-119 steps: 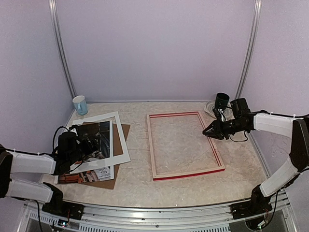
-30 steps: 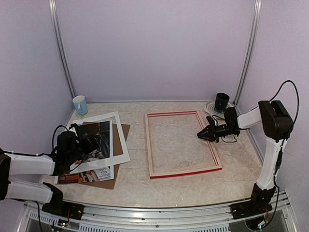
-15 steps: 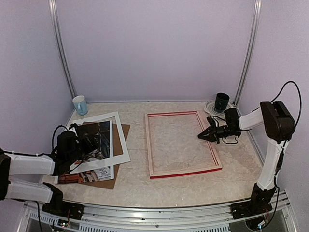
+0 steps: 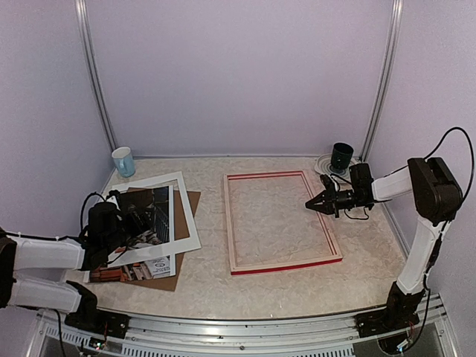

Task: Put the photo into the frame
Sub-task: Pick up the glass panel from the frame body, then place the glass panel at the frame body.

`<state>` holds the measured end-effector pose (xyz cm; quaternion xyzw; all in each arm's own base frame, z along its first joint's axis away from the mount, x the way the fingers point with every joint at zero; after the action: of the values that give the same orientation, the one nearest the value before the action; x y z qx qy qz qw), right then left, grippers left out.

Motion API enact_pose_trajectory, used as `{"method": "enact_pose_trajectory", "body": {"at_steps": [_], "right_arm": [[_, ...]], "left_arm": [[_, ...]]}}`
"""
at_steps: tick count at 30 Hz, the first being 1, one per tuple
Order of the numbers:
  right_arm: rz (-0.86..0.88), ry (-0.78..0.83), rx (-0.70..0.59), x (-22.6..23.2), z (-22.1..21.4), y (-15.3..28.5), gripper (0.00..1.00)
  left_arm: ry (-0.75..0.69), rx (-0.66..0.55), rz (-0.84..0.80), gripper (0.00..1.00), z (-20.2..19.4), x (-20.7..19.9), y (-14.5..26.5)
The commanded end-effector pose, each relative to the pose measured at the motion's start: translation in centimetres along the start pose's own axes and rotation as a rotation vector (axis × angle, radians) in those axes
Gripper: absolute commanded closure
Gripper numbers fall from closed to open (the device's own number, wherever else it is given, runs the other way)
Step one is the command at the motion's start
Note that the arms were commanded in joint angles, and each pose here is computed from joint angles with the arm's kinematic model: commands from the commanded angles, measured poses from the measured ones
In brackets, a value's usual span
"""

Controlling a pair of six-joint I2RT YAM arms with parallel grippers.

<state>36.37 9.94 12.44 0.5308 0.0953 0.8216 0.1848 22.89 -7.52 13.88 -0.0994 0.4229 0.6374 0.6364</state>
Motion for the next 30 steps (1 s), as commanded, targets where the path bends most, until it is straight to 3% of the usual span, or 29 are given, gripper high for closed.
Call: {"method": "enact_pose_trajectory", "body": {"at_steps": [1, 10, 30], "right_arm": [[0.081, 0.045, -0.022, 1.8, 0.5, 0.3, 1.0], [0.181, 0.038, -0.04, 2.8, 0.9, 0.4, 1.0], [0.264, 0.19, -0.059, 10.2, 4.2, 0.7, 1.0]], "left_arm": [[-0.007, -0.006, 0.001, 0.01, -0.1, 0.0, 0.0], [-0.008, -0.006, 0.001, 0.01, -0.1, 0.0, 0.0], [-0.01, -0.011, 0.009, 0.01, -0.1, 0.1, -0.1]]}}
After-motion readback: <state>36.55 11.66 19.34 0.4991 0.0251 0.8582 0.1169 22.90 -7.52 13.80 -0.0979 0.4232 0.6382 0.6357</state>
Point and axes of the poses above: each gripper's point midway between its finger pads, its own y axis back along the fingers, its own x axis along the line the jaws close on, z = x × y, the point moved 10 cm from there along y, back along the fingers, and after that the axes turned 14 degrees about y, right-handed, at the moved point
